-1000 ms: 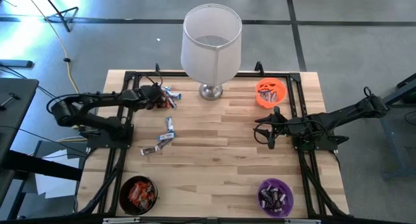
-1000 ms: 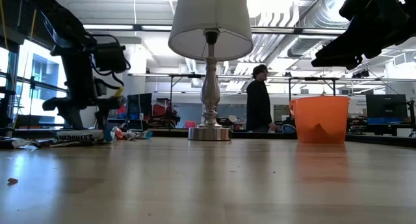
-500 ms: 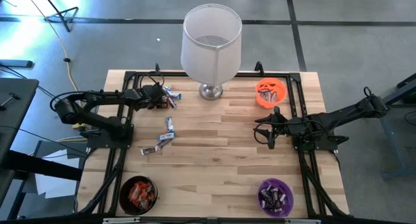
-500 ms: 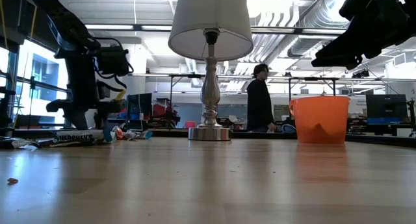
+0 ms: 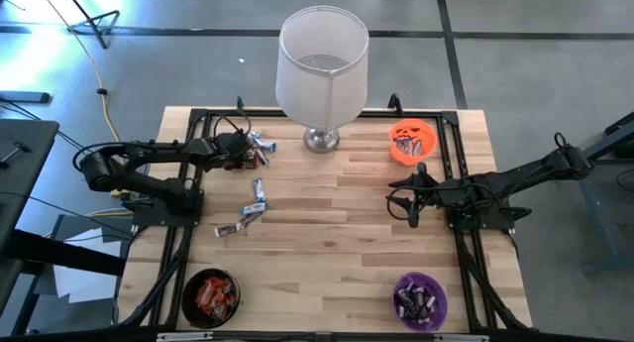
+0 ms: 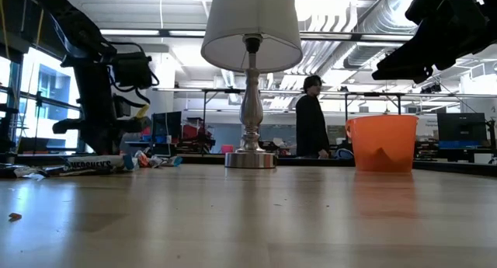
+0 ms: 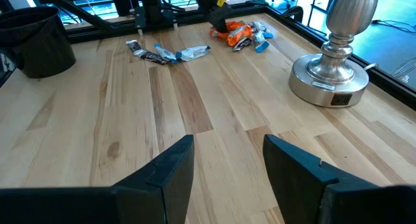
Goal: Sort candy
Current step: Put the orange chocolate bar into the black bucket
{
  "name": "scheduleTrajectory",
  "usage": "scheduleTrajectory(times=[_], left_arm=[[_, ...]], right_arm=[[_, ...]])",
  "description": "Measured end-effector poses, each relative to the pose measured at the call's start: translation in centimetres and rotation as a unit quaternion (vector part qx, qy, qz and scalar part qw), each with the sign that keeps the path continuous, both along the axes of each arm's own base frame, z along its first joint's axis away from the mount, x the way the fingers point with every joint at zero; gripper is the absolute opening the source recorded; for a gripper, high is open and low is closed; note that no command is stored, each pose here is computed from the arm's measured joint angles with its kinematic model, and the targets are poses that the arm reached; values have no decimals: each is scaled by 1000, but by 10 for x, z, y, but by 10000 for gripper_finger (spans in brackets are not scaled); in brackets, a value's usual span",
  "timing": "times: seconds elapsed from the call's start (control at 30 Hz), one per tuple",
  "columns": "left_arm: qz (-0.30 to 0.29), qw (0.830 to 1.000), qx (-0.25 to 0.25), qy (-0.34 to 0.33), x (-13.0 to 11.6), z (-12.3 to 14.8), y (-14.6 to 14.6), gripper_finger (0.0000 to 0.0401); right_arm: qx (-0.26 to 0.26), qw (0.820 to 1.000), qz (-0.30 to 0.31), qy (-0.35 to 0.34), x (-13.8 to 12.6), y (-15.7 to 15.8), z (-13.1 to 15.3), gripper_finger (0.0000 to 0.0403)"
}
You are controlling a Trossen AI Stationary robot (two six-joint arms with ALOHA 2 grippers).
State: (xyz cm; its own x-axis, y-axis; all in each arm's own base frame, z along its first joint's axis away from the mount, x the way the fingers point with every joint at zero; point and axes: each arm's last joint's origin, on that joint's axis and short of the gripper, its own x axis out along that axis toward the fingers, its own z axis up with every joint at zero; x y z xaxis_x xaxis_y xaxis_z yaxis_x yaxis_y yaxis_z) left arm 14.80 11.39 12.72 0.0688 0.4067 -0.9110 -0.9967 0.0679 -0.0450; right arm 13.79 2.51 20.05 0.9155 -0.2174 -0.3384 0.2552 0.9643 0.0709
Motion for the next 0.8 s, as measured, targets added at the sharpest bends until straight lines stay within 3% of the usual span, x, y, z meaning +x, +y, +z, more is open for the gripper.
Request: scheduleTrajectory(times=[0.67, 0.8], left_arm=[[-9, 998, 45, -49, -12, 32, -13, 37], [-11, 999, 24, -29, -15, 30, -16, 37]], right_arm=[[0, 1000, 0, 0, 0, 0, 0, 180], [0, 1000, 0, 0, 0, 0, 0, 180]])
